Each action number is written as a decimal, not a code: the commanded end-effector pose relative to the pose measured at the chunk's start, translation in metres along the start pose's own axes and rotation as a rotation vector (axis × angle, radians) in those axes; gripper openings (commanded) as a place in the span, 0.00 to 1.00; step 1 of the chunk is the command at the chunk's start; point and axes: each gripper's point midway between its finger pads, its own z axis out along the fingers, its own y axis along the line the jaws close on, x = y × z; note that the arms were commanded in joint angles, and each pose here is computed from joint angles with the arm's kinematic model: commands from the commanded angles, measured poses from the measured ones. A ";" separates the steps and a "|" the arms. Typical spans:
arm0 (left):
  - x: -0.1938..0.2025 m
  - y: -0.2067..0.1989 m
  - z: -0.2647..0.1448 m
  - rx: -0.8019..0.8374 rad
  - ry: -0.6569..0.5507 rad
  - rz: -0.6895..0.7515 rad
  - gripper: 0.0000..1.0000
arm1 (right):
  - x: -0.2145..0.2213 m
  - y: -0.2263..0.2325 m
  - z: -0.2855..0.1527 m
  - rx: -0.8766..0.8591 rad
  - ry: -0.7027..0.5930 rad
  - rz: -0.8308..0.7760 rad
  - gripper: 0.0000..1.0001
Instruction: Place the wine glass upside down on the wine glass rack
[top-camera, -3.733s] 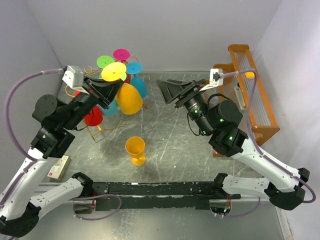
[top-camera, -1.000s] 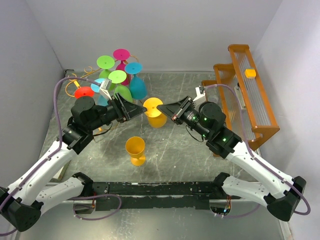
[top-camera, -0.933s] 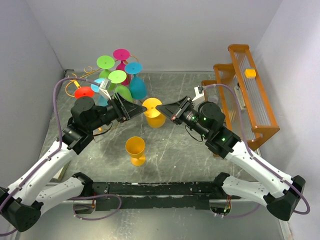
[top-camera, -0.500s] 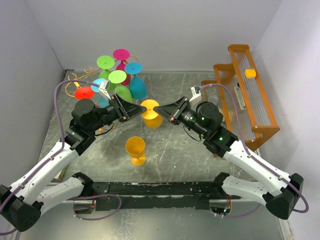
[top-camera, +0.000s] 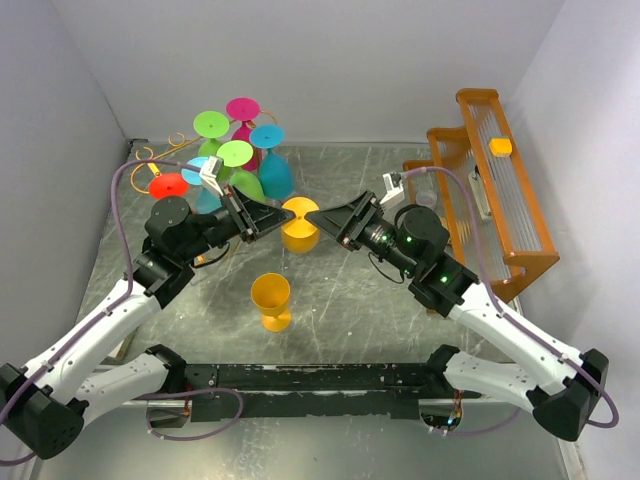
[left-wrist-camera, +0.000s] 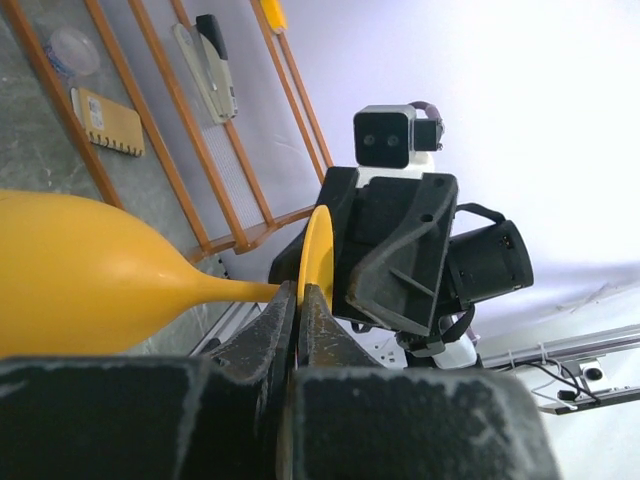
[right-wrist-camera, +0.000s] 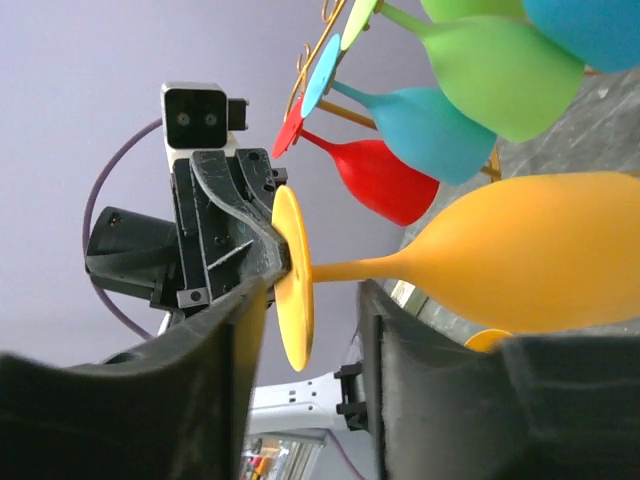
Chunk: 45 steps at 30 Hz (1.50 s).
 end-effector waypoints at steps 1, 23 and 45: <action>-0.008 -0.036 0.004 0.091 0.013 0.021 0.07 | -0.014 0.008 -0.011 0.002 -0.058 -0.053 0.53; -0.175 -0.130 -0.008 0.316 -0.175 0.240 0.07 | -0.044 0.055 -0.046 -0.133 -0.171 -0.323 0.68; -0.303 -0.067 -0.086 -0.132 -0.617 0.450 0.07 | -0.032 0.048 -0.033 -0.139 -0.114 -0.334 0.67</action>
